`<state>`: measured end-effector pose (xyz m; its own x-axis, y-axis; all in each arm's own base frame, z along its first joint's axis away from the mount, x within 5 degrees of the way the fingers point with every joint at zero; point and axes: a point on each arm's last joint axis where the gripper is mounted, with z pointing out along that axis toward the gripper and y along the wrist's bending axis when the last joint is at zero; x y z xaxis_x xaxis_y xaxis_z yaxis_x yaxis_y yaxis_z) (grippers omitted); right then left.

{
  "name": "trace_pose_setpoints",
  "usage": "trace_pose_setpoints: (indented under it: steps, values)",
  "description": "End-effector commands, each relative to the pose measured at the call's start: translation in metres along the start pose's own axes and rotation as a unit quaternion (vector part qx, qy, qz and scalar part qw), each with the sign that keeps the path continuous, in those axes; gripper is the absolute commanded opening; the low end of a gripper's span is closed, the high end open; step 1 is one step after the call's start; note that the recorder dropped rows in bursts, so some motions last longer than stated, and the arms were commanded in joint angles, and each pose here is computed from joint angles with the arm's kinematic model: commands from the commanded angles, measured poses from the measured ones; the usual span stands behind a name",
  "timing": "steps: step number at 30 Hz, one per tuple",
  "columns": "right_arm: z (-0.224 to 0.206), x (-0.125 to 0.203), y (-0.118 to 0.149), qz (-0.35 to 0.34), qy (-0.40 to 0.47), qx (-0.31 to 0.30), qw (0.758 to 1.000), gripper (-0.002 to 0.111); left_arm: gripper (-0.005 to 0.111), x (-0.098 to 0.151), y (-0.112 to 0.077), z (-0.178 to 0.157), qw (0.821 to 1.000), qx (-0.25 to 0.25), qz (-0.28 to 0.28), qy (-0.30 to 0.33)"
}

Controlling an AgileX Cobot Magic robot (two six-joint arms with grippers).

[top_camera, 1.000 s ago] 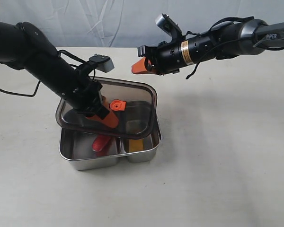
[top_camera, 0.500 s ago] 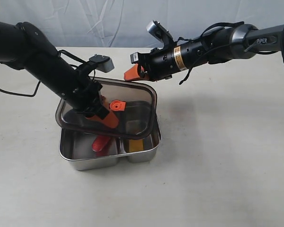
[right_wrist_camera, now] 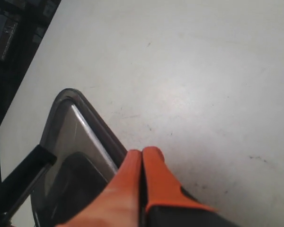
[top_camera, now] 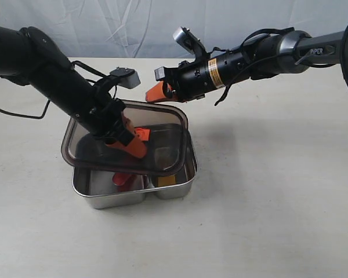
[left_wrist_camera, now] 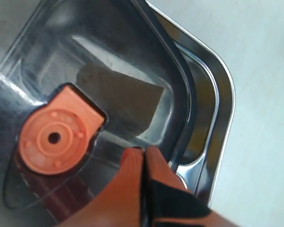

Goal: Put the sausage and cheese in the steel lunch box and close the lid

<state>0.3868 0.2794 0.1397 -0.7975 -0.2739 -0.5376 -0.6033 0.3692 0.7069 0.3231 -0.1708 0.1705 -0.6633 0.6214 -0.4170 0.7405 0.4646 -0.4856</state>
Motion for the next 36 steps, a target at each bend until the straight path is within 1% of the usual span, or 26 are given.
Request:
trace_pose_setpoints:
  steps: [1, 7, 11, 14, 16, 20, 23, 24, 27, 30, 31, 33, 36]
  values:
    - [0.001, 0.002, 0.008, -0.011, 0.015, -0.032, 0.999, -0.001, 0.000, -0.001, -0.002, -0.001, 1.000, 0.003, -0.004, -0.006]
    - [0.001, 0.003, 0.011, -0.011, 0.022, -0.046, 0.999, -0.001, 0.000, -0.004, -0.010, -0.011, 1.000, -0.002, 0.008, -0.016]
    - [0.002, 0.004, 0.012, -0.011, 0.025, -0.049, 0.998, -0.001, 0.000, -0.007, -0.013, -0.021, 0.999, -0.031, 0.026, -0.028]
    - [0.005, 0.005, 0.015, -0.013, 0.028, -0.053, 0.998, -0.001, 0.000, -0.010, -0.014, -0.030, 0.996, -0.066, 0.044, -0.037]
    - [0.009, 0.009, 0.016, -0.012, 0.037, -0.060, 0.997, -0.001, 0.000, -0.013, -0.012, -0.033, 0.994, -0.093, 0.030, -0.051]
    - [0.015, 0.016, 0.020, -0.014, 0.057, -0.087, 0.995, -0.001, 0.000, -0.013, -0.003, -0.037, 0.987, -0.150, 0.037, -0.048]
    - [0.013, 0.013, 0.017, -0.017, 0.048, -0.074, 0.996, -0.001, 0.000, -0.009, 0.011, -0.045, 0.977, -0.206, 0.017, -0.046]
    - [0.008, 0.010, 0.015, -0.017, 0.040, -0.067, 0.997, -0.001, 0.000, -0.007, 0.020, -0.052, 0.972, -0.229, -0.004, -0.055]
    - [-0.008, -0.001, 0.013, -0.020, 0.018, -0.053, 0.998, -0.001, 0.000, 0.001, 0.045, -0.074, 0.957, -0.267, -0.059, -0.098]
    - [-0.025, -0.010, 0.008, -0.014, -0.005, -0.035, 0.999, -0.001, 0.000, 0.010, 0.066, -0.096, 0.940, -0.268, -0.136, -0.161]
    - [-0.030, -0.013, 0.006, -0.012, -0.011, -0.031, 0.999, -0.001, 0.000, 0.014, 0.073, -0.100, 0.937, -0.263, -0.155, -0.172]
    - [-0.039, -0.017, 0.004, -0.012, -0.019, -0.029, 0.999, -0.001, 0.000, 0.026, 0.089, -0.108, 0.929, -0.240, -0.205, -0.194]
    - [-0.048, -0.018, 0.002, -0.010, -0.021, -0.038, 0.999, -0.001, 0.000, 0.044, 0.111, -0.106, 0.926, -0.187, -0.252, -0.211]
